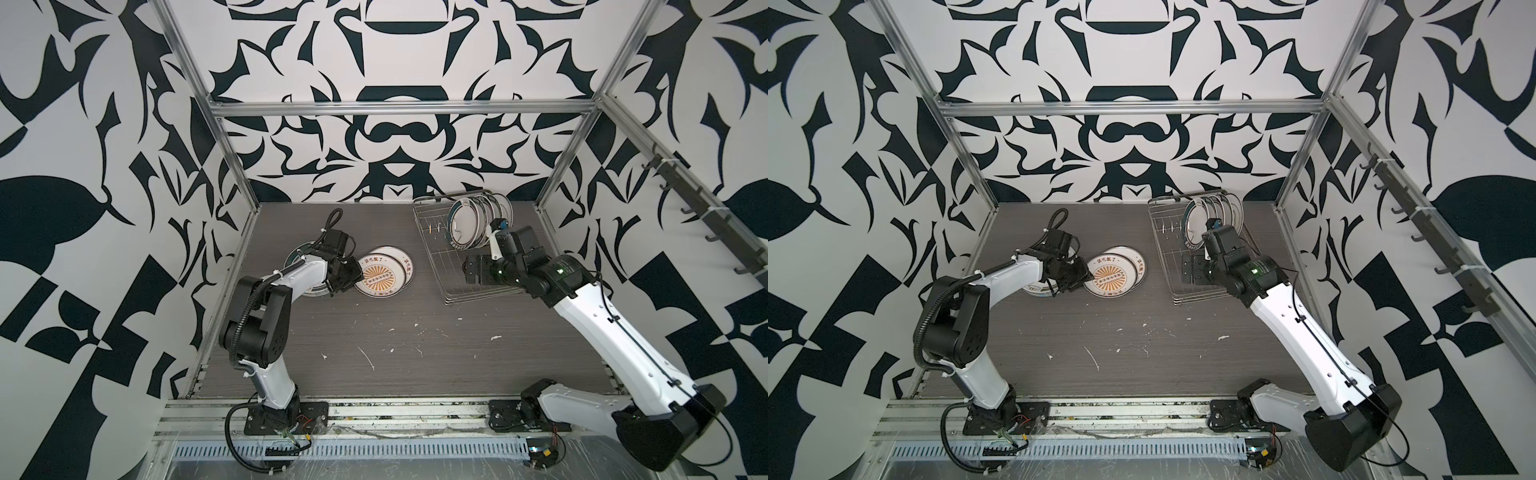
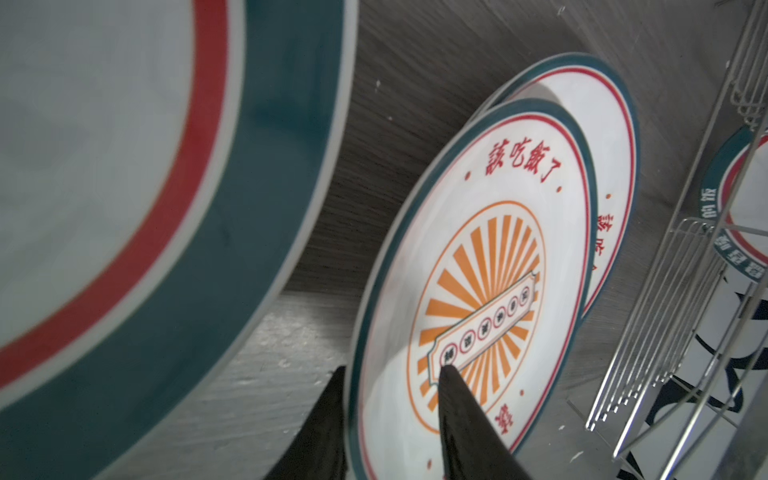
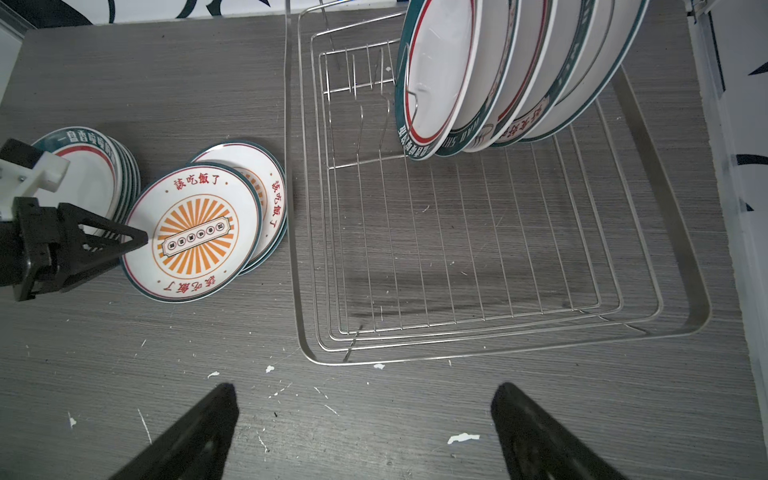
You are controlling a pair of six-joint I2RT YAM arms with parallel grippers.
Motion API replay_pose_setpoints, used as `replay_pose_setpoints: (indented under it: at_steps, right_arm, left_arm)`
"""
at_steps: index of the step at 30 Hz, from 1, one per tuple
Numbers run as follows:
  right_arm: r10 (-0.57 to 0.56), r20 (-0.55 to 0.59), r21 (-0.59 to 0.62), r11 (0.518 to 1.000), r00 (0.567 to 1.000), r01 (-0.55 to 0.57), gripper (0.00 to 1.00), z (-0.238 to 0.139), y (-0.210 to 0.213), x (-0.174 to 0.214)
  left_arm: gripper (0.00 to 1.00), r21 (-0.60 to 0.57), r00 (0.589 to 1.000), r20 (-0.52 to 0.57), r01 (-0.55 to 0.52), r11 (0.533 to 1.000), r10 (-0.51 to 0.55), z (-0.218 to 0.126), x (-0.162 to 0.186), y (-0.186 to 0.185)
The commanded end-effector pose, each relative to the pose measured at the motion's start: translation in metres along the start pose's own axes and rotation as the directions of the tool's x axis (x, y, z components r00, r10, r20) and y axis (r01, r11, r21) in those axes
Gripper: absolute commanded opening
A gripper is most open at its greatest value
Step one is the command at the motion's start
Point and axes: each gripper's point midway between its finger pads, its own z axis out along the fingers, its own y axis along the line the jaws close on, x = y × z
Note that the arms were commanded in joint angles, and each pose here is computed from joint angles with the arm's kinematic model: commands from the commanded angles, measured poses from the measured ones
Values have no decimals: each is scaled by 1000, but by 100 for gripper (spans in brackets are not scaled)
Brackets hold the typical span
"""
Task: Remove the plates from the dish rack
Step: 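Lower the sunburst plate flat onto the sunburst plate on the table with left gripper, then open the left gripper and draw back while right gripper moves to the rack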
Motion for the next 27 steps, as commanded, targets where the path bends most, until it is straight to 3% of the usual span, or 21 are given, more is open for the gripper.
replay_pose_setpoints:
  at_steps: [1,9,17,27]
  right_arm:
    - [-8,8,-8,1000,1000,8,99,-3,-2,2]
    - [-5,8,-11,1000,1000,5,99,-5,-6,6]
    - [5,2,-7,1000,1000,-5,99,-6,-11,11]
    - [12,4,-21,1000,1000,-11,99,-7,-9,11]
  left_arm:
    - [39,-10,1000,5,0,1000,0,0,-4,-6]
    - [43,-10,1000,-9,-9,1000,8,11,-7,-15]
    - [57,-18,1000,-2,-21,1000,21,10,-9,-18]
    - [58,-11,999,-22,-26,1000,25,17,-10,-21]
